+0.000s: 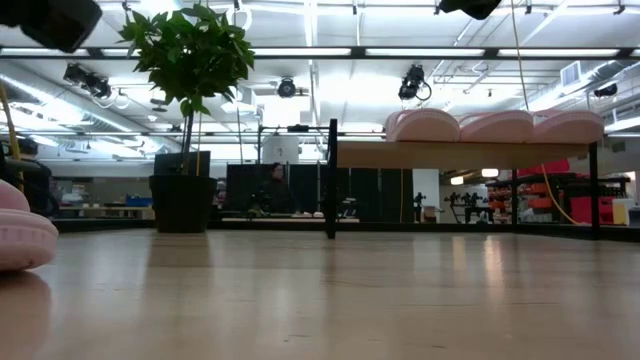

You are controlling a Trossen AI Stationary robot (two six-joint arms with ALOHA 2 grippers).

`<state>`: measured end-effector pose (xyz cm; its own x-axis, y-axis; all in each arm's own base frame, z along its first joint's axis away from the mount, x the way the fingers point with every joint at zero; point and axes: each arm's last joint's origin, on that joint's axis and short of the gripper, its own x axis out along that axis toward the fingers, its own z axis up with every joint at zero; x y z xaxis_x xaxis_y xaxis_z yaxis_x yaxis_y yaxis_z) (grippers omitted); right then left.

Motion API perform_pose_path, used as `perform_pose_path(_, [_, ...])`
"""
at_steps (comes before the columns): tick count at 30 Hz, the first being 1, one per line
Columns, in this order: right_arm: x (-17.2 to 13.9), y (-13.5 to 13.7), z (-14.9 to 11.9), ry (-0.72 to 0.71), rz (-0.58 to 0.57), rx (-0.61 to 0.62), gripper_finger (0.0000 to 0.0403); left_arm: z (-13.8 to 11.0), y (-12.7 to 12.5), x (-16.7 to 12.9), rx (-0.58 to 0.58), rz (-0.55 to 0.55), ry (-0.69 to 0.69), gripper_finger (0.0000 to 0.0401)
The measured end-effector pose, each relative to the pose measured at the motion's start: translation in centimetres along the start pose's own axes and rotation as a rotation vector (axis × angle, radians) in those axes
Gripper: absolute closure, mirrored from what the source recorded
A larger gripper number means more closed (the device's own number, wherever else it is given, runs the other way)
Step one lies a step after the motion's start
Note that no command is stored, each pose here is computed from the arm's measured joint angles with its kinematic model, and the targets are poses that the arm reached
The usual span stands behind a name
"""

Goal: Pick and place slides into the shelf
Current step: Put the pink slide on the shelf

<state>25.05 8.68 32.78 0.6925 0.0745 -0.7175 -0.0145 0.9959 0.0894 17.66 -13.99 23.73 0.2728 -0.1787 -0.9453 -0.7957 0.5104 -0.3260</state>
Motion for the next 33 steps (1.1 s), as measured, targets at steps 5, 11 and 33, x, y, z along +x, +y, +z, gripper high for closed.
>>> perform_pose_path(5, [0.0,0.0,0.0,0.000,0.000,-0.001,0.0190,-0.8,0.2,0.8,-0.019,0.003,0.013,0.0245])
perform_pose_path(11, [0.0,0.0,0.0,-0.001,-0.001,-0.001,0.0190,-1.7,0.5,2.4,-0.061,-0.062,0.041,0.0190])
perform_pose_path(33, [0.0,0.0,0.0,0.001,-0.001,-0.003,0.0190,-1.5,-0.8,9.4,-0.137,-0.631,-0.045,0.0171])
